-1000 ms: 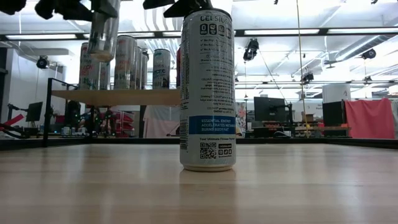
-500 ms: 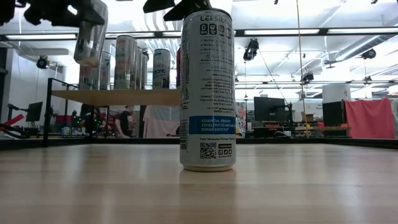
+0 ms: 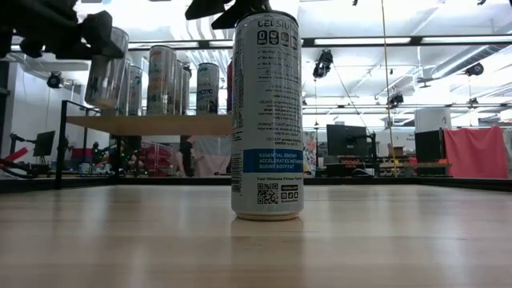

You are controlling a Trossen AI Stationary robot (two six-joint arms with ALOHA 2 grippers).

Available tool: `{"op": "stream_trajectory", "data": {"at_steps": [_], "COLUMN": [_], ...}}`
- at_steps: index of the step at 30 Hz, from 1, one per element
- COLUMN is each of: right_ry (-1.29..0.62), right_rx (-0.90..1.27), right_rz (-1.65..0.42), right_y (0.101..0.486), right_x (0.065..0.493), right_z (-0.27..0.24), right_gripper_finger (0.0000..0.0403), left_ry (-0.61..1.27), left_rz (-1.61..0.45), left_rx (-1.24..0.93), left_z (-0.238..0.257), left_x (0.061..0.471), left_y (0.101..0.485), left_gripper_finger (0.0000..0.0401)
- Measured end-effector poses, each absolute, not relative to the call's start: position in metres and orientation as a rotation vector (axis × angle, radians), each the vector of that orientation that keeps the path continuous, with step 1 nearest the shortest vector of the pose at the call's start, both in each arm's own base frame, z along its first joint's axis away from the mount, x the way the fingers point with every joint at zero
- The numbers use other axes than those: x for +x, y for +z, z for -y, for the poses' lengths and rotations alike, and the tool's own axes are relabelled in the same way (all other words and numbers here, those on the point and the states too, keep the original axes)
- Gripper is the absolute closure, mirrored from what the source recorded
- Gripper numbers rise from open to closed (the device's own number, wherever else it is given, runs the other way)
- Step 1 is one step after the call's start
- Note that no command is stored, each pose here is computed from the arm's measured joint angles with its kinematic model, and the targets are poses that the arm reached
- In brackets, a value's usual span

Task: Place canned beverage on shelf
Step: Put the white pink soda can on the shelf aligned with the other white pink soda cans

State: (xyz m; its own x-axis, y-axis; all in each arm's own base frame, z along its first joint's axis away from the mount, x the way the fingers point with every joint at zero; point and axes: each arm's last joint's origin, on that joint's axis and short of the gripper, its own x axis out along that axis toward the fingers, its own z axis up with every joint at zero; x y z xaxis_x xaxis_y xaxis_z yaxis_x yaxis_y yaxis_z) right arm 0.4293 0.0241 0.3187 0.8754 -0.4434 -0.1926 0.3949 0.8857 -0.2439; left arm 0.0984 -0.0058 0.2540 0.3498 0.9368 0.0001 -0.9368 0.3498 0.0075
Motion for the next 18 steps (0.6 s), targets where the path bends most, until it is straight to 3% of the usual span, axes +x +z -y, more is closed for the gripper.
{"op": "stream_trajectory", "data": {"at_steps": [18], "right_ry": [-0.449], "right_rx": [-0.200], "right_rz": [-0.248], "right_y": [0.319], "right_x": [0.429], "right_z": [-0.021], "right_gripper_finger": [0.0071], "left_ry": [1.349], "left_rz": [0.053], "left_rx": [-0.024], "left_z": [-0.010], "left_x": [0.101], "left_y": [0.245], "left_gripper_finger": [0.0172]}}
